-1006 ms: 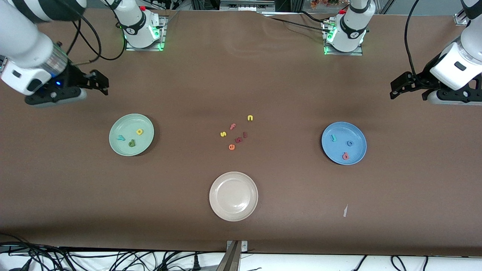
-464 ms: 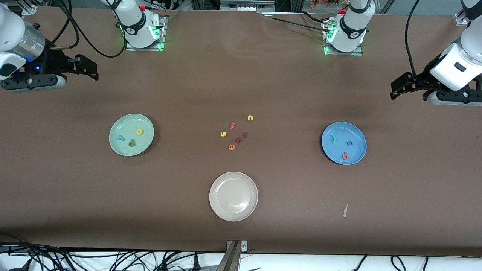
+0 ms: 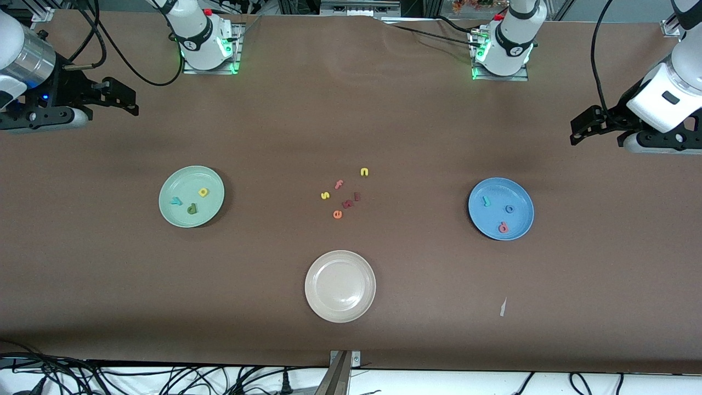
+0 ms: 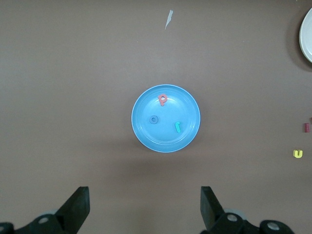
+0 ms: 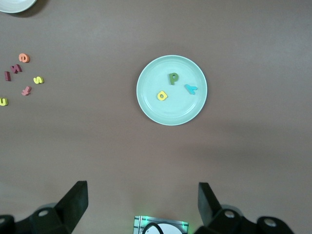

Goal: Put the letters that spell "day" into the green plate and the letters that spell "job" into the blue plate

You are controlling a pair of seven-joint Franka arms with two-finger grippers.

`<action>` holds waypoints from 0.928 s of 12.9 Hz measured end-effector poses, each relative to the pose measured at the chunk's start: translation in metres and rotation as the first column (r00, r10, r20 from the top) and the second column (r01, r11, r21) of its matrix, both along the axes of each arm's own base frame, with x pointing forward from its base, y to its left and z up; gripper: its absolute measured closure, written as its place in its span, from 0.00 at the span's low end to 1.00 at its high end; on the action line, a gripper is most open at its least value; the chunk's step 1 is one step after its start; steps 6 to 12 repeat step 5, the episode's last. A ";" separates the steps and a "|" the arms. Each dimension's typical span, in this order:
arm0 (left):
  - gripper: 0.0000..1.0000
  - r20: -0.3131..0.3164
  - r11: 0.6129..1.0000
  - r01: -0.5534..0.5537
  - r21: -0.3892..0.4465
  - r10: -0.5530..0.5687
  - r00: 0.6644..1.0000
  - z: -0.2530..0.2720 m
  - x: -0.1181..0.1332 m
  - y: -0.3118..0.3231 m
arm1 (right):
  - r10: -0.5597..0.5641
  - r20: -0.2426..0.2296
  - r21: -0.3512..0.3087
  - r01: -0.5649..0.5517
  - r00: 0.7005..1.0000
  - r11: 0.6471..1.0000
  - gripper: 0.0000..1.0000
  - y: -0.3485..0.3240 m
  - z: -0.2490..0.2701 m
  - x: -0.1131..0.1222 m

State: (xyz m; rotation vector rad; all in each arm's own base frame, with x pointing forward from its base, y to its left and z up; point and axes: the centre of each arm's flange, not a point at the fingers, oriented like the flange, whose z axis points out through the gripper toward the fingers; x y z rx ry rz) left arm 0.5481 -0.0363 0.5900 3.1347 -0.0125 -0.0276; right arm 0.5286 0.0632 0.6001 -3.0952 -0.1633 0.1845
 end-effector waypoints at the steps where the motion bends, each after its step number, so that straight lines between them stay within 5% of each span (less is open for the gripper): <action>1: 0.00 0.000 1.000 0.000 0.000 0.000 1.000 0.000 0.000 0.000 | 0.008 -0.002 0.000 -0.008 1.000 1.000 0.00 0.005 -0.001 0.001; 12: 0.00 0.000 1.000 0.001 0.000 -0.001 1.000 0.000 0.000 0.000 | 0.022 -0.008 -0.001 -0.022 1.000 1.000 0.00 0.012 -0.005 0.004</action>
